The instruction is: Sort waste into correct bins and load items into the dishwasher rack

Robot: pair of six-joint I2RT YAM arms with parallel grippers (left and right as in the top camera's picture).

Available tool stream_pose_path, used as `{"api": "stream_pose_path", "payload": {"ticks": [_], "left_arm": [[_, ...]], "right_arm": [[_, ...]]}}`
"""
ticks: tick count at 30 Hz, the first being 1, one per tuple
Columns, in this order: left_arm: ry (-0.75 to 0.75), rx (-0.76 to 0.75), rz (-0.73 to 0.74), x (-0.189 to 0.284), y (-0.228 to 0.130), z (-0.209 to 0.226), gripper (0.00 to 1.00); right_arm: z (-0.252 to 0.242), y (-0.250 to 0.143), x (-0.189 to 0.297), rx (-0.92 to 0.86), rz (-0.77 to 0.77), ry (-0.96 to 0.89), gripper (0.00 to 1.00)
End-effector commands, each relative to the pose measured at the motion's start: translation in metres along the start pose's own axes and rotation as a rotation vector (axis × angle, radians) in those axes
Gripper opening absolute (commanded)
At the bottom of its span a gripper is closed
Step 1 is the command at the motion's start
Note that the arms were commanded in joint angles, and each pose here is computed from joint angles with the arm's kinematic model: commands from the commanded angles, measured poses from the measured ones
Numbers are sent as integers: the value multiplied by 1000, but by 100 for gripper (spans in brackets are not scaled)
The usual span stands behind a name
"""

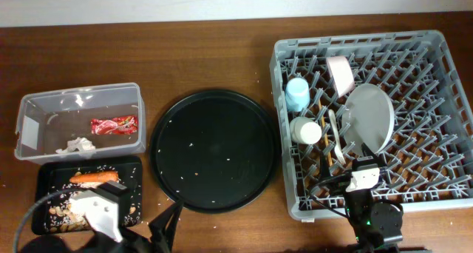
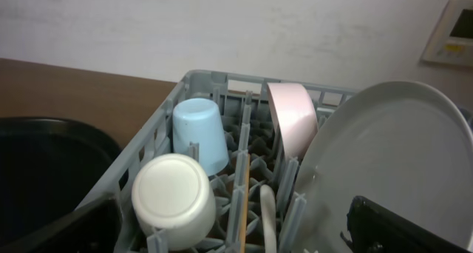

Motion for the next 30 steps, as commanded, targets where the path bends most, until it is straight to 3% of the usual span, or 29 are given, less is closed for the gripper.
{"api": "stream_pose_path", "payload": {"ticks": [1, 4, 8, 10, 16, 19, 23, 30], "left_arm": [[75, 28, 80, -28, -60, 17, 99], [111, -45, -66, -61, -82, 35, 99], [219, -228, -482, -91, -86, 57, 99], [265, -241, -541, -98, -95, 64, 99], [448, -148, -419, -126, -143, 91, 99], [549, -96, -288, -131, -164, 100, 99], [587, -319, -225, -131, -164, 101, 99], [584, -332, -222, -131, -164, 100, 99]], "right_arm": [[1, -2, 0, -4, 5, 9, 99], [1, -2, 0, -4, 5, 9, 99], [1, -2, 0, -4, 5, 9, 99], [1, -2, 0, -4, 5, 9, 99], [1, -2, 0, -4, 5, 9, 99], [1, -2, 0, -4, 5, 9, 99], [1, -2, 0, -4, 5, 9, 99], [1, -2, 0, -4, 5, 8, 99]]}}
Point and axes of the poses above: each gripper's point midway between its finger pads, its own x axis back along the fingers, its own z axis along the line the jaws close on, y = z × x, the point moved 10 cm from there along x, back along the fingers, and after that the axes turned 11 degrees about -x, right-handed, at the moved point
